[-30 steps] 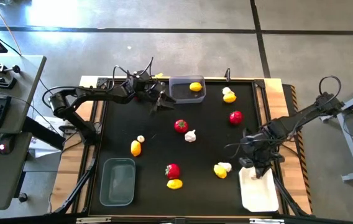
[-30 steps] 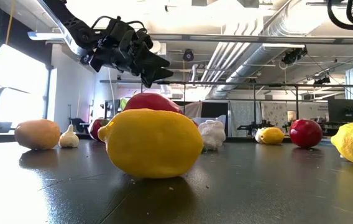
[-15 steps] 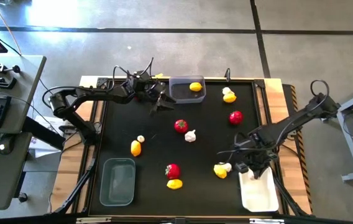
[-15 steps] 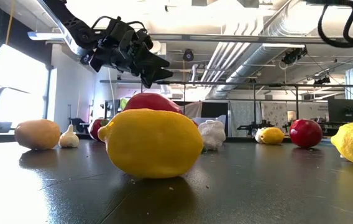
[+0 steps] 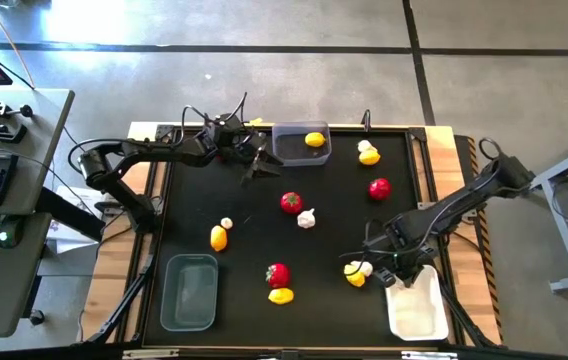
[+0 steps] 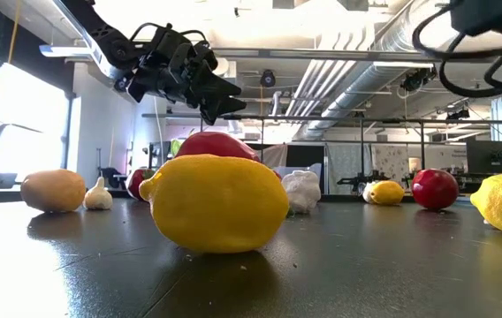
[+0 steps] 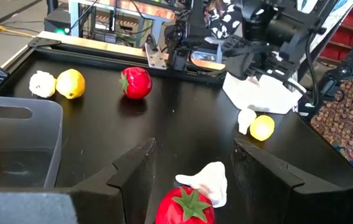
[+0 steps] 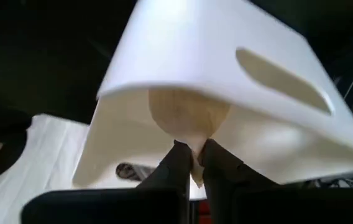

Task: Sort produce into baskets
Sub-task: Put the top left garlic into the white bin, then put the center tomato into the dark green bin

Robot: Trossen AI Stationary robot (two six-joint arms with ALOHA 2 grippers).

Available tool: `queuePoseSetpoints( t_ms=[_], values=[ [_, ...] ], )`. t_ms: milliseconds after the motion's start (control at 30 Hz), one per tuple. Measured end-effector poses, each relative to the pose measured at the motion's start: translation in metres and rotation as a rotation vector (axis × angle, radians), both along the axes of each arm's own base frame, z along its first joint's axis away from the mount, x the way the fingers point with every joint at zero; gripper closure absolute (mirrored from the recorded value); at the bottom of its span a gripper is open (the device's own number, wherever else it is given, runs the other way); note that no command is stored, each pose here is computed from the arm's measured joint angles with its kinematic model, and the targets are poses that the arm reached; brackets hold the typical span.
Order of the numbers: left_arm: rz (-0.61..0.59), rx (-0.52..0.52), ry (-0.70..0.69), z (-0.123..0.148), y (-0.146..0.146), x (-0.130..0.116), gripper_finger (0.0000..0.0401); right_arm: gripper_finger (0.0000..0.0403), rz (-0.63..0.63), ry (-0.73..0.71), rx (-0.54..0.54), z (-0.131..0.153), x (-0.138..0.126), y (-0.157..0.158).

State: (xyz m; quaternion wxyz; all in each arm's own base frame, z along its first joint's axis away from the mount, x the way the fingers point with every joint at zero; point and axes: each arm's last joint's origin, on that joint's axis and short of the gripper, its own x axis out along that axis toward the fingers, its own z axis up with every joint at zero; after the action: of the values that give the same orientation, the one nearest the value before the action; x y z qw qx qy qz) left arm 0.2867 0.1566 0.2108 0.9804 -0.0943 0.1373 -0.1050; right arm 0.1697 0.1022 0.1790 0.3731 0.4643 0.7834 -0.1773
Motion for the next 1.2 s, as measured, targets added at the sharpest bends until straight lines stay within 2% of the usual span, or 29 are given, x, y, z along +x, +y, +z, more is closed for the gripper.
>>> queuePoseSetpoints(
  t_ms=[133, 433, 600, 767, 967, 1067, 1133, 1200],
  values=[
    [0.0, 0.0, 0.0, 0.0, 0.0, 0.0, 0.0204, 0.0355, 0.007, 0.005, -0.029, -0.005, 0.002, 0.0],
    [0.0, 0.0, 0.0, 0.0, 0.0, 0.0, 0.0204, 0.0268, 0.006, 0.012, -0.025, -0.005, 0.002, 0.001],
    [-0.001, -0.002, 0.005, -0.001, 0.0, 0.0, 0.0204, 0.0255, 0.032, 0.0, 0.01, 0.003, 0.005, 0.002],
    [-0.005, -0.007, 0.034, -0.004, -0.001, -0.001, 0.0204, 0.027, 0.111, 0.003, -0.035, 0.033, 0.007, 0.002],
    [-0.017, 0.028, 0.033, -0.005, -0.001, -0.002, 0.0204, 0.0319, 0.264, -0.168, -0.242, 0.074, 0.017, -0.005],
    [-0.026, 0.059, 0.027, -0.005, -0.001, -0.002, 0.0204, 0.0355, 0.32, -0.259, -0.344, 0.08, 0.024, -0.018],
    [-0.028, 0.064, 0.026, -0.005, -0.001, -0.002, 0.0204, 0.0384, 0.36, -0.315, -0.372, 0.078, 0.03, -0.028],
    [-0.025, 0.054, 0.029, -0.005, -0.001, -0.002, 0.0204, 0.0397, 0.399, -0.386, -0.395, 0.071, 0.037, -0.038]
  ],
)
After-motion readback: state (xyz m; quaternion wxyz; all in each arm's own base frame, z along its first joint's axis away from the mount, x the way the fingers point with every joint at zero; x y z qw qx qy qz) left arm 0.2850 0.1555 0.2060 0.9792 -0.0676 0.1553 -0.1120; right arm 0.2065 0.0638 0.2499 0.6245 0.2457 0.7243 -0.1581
